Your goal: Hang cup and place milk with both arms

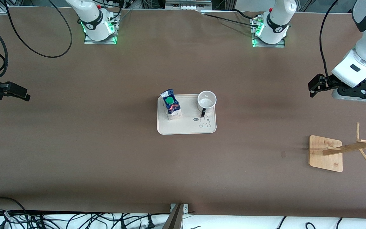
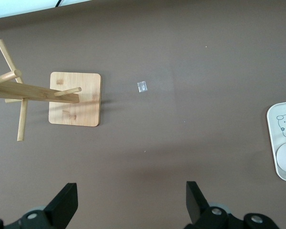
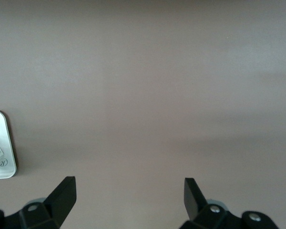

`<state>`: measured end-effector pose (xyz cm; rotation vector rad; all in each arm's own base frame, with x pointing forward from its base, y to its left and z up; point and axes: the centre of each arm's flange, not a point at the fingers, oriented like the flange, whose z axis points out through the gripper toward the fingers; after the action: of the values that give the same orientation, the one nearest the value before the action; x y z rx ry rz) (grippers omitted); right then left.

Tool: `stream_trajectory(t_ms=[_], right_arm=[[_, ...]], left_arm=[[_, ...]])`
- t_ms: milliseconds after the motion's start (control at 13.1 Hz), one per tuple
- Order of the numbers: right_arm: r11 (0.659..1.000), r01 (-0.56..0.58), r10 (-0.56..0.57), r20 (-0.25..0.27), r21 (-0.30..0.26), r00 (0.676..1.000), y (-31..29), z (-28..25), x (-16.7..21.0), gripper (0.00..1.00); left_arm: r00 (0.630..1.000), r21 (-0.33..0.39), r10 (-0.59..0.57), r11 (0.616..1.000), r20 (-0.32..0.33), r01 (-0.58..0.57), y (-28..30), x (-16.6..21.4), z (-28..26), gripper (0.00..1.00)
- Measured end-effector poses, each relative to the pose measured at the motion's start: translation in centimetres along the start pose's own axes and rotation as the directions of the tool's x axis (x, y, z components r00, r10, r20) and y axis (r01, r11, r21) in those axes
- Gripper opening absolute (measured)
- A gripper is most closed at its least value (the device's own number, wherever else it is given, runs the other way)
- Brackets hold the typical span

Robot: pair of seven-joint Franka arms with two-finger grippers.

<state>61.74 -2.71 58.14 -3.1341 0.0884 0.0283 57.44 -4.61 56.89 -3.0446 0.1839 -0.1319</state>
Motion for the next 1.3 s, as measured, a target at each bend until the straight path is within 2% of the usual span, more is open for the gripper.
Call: stream_trajectory(t_ms=[839,1296], right_arm=[[1.0,0.002,-0.002,0.001,-0.002,1.0,-0.06,0.01,-0.01,1.0],[1.0,0.01,-0.01,0.024,-0.002,1.0,-0.51,0.45,-0.15,1.0]], left_arm=[[1.0,0.0,0.0,1.0,0.0,0.0,0.0,0.0,0.0,1.0],[1.0,0.0,0.0,1.0,0.0,0.0,0.0,0.0,0.0,1.0]])
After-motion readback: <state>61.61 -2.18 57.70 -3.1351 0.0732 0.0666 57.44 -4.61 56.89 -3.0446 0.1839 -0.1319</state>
